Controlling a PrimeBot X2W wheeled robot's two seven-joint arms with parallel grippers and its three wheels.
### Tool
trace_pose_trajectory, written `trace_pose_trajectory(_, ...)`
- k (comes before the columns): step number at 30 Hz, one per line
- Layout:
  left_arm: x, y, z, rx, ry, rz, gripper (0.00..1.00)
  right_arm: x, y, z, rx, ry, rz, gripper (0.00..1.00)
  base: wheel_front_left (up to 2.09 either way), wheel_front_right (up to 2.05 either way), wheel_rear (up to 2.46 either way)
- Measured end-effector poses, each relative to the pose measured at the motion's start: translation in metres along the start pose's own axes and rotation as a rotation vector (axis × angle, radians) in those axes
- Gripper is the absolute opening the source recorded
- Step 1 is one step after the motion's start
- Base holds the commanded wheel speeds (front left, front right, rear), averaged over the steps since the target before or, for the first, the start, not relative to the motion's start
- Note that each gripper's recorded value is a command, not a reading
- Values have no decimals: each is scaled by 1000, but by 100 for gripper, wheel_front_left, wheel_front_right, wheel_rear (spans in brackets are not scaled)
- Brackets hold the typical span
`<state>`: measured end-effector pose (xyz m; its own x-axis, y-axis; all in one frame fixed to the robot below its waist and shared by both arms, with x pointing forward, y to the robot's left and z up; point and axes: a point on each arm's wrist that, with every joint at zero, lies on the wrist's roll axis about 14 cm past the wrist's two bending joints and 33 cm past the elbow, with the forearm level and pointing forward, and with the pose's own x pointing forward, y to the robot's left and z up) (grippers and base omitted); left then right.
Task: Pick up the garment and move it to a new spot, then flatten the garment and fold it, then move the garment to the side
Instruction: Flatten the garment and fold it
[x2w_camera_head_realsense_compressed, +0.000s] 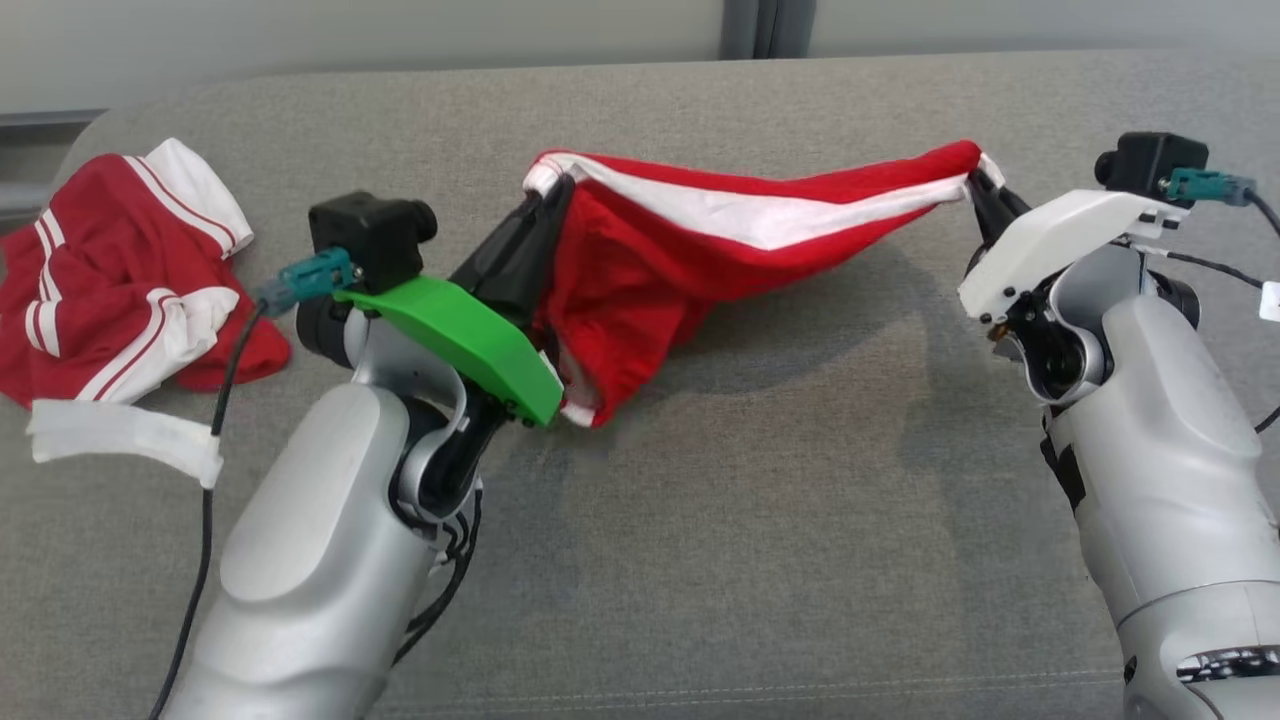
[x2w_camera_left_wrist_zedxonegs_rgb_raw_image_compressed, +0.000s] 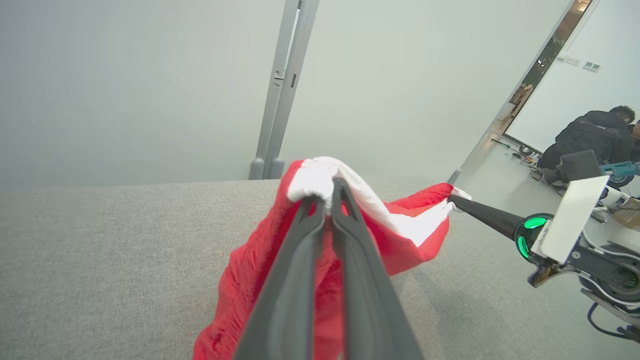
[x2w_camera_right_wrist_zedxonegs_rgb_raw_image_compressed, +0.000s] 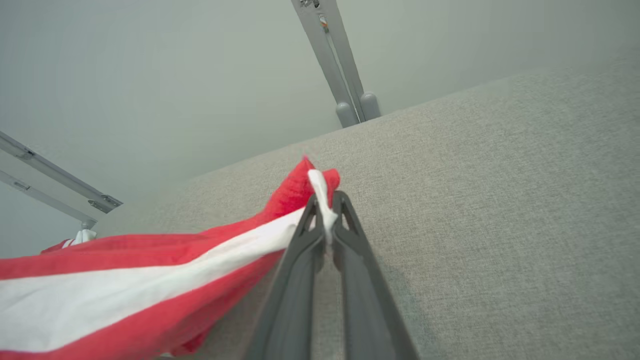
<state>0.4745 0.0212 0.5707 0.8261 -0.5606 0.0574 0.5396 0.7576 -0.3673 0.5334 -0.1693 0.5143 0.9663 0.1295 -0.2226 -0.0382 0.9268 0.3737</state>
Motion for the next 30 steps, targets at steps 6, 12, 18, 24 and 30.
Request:
trace_pose_trajectory(6,17,-19,37,22,-76,-49,0,-18,17,59,77,-142,64,0,0,0,0)
trace_pose_trajectory(12,38,-24,59,31,-114,-67,0,-33,12,96,114,-201,72,0,0,0,0)
trace_pose_trajectory(18,71,-4,84,42,-148,-57,0,-15,2,109,120,-192,42,0,0,0,0)
trace_pose_trajectory(24,114,17,146,41,-286,-83,0,25,2,146,129,-262,44,0,0,0,0)
trace_pose_trajectory(30,150,38,193,13,-410,-109,0,70,11,176,138,-357,73,0,0,0,0)
